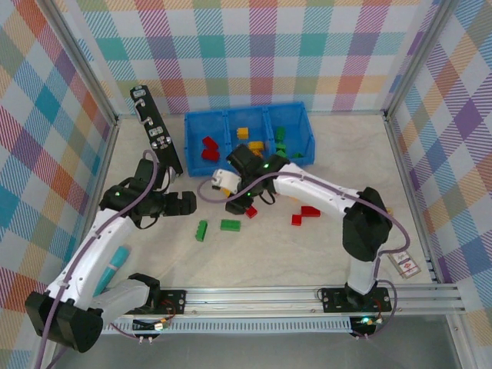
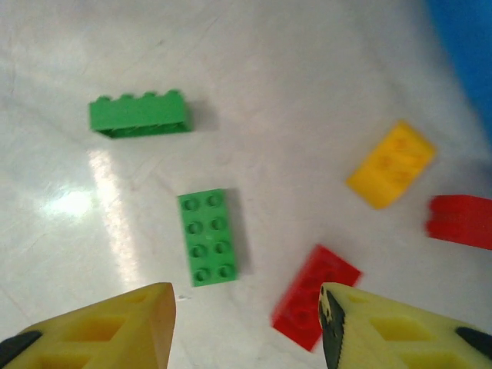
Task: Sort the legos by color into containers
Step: Pick up the lego from the center of the table.
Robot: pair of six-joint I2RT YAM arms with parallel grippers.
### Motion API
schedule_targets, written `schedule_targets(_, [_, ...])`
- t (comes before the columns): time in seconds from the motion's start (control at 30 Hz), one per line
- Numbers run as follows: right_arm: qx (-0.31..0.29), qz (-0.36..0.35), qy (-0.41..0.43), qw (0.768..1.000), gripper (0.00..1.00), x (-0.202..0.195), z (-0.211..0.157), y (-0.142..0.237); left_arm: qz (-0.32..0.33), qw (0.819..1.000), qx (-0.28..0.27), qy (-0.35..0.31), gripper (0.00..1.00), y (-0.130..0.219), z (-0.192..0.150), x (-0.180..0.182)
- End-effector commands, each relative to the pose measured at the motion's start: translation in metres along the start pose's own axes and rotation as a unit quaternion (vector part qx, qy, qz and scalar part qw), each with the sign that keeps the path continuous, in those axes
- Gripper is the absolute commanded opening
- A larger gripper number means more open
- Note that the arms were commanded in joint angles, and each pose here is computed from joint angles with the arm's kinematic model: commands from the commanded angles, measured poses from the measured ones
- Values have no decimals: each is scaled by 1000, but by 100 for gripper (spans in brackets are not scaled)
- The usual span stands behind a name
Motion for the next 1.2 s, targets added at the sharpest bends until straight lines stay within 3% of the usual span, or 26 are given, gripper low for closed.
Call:
schedule_targets(0.0, [24,29,26,999,55,19,-3,-26,-11,1000,-22,-13,100,12,1,-2])
schedule_targets(0.37, [40,42,43,997,66,30,-12,-76,1,997,-81,-6,100,54,-11,7])
schedule_targets(0.77, [69,44,48,996,70,27,-27,-113,10,996,-84,6,100,64,-16,10])
schedule_targets(0.93, [84,36,45,995,63,25,-32,-123,9,997,-80,7,100,60,-14,9])
schedule_targets(1.17, [102,30,39,994,32,27,-42,-125,8,997,-76,11,100,56,-12,8])
Point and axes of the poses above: each hand's point on the last joint's axis, 136 mm out from that joint toward the fingers, its own y axis back along the fingers, its own x axis along the line the jaws close on, z = x × y, the point moved 10 cm from there along y, back along the fingers, and after that the axes turned 1 degree about y, right-handed, at the moved point
